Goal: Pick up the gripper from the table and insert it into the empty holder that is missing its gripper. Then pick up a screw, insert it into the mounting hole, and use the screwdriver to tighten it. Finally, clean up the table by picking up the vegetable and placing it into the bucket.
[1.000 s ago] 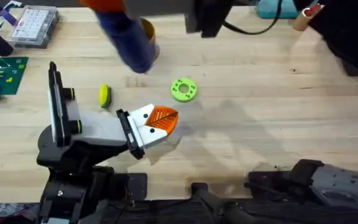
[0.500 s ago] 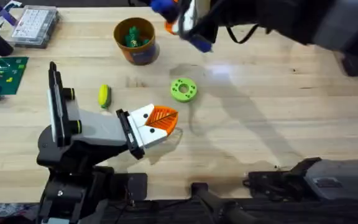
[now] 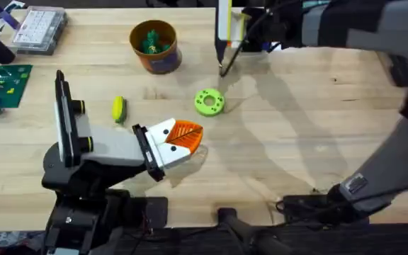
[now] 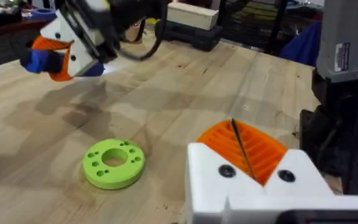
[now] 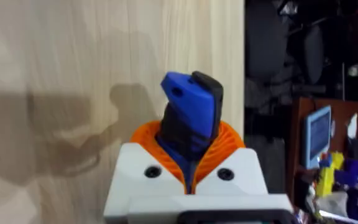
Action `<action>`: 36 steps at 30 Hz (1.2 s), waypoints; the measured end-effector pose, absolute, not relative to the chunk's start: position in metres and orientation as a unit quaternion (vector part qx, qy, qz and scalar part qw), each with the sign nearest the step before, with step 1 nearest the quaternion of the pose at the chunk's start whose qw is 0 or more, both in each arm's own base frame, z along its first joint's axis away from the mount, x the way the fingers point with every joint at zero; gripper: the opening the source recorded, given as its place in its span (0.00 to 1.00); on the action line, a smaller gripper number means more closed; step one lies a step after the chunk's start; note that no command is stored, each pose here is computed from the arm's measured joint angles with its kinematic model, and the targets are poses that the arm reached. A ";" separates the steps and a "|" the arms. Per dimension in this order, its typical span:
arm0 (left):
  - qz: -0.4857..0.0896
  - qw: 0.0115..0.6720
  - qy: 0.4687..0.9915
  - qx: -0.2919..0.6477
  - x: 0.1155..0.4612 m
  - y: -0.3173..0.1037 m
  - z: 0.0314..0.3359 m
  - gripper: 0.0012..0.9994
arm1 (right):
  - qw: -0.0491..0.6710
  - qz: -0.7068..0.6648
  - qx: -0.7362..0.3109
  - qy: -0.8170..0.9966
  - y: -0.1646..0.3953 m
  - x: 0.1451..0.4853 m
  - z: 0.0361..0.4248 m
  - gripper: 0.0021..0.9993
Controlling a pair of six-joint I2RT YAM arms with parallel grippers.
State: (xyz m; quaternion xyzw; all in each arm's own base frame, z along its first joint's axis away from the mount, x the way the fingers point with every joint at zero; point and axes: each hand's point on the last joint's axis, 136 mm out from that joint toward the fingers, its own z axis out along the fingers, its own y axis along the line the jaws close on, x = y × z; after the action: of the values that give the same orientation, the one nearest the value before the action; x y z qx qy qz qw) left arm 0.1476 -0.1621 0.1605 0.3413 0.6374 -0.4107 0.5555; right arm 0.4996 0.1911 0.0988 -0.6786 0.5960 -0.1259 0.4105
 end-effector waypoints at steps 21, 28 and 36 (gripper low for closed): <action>-0.410 0.556 0.638 0.341 0.148 -0.162 0.160 0.01 | 0.390 -0.179 -0.710 0.558 0.164 0.532 0.063 0.98; -0.410 0.556 0.638 0.341 0.148 -0.162 0.160 0.01 | 0.382 -0.172 -0.713 0.563 0.163 0.529 0.061 0.99; -0.410 0.556 0.637 0.341 0.148 -0.162 0.160 0.01 | 0.380 -0.171 -0.714 0.563 0.162 0.528 0.061 0.99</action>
State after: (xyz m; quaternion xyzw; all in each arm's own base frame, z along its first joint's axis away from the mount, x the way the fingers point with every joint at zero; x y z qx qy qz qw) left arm 0.1477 -0.1620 0.1604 0.3412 0.6375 -0.4104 0.5557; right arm 0.5283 0.1624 0.0607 -0.7135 0.5633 -0.1707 0.3801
